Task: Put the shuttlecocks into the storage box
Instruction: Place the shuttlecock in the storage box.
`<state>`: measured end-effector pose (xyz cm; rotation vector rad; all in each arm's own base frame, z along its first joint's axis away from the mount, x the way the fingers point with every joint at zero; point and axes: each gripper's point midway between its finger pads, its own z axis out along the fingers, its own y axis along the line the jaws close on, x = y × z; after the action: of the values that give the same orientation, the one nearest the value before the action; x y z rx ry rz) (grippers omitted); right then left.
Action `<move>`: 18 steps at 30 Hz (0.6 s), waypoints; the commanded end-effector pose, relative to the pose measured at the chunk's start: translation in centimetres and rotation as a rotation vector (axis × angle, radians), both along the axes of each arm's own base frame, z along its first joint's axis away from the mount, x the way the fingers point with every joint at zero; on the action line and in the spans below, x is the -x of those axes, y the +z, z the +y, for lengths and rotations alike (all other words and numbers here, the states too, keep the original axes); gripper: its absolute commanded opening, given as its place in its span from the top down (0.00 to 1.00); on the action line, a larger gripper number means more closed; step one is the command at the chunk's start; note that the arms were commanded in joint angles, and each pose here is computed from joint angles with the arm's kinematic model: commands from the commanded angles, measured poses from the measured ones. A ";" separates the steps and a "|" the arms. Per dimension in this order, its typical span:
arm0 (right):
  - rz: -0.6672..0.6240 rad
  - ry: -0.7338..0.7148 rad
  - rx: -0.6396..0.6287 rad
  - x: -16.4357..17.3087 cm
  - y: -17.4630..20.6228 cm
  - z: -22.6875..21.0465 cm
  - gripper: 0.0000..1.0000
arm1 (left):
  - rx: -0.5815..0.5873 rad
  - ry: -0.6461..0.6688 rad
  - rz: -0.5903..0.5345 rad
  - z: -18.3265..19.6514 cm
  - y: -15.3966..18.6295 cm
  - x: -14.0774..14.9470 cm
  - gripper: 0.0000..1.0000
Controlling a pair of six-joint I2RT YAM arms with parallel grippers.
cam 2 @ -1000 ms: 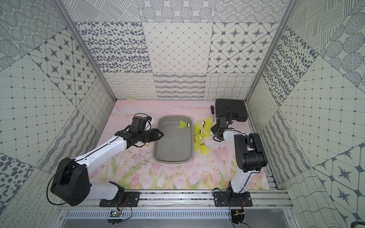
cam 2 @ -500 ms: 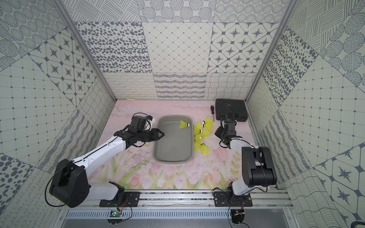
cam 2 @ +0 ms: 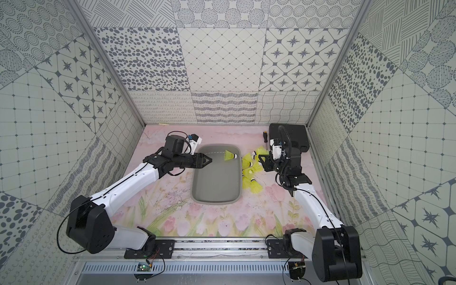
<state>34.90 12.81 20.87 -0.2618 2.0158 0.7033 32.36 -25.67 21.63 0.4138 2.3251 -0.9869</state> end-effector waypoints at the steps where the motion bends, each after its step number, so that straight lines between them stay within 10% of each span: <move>1: -0.055 0.165 0.021 1.4 2.0 3.2 0.70 | -0.008 -0.207 -0.163 -2.4 2.6 0.6 0.52; 18: 0.026 0.549 0.030 4.9 1.6 12.0 0.69 | 0.053 -0.682 -0.428 -5.7 5.5 4.6 0.52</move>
<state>30.40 23.69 21.48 -0.7681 2.0410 0.9816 30.55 -30.81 26.42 1.0506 1.9891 -1.0530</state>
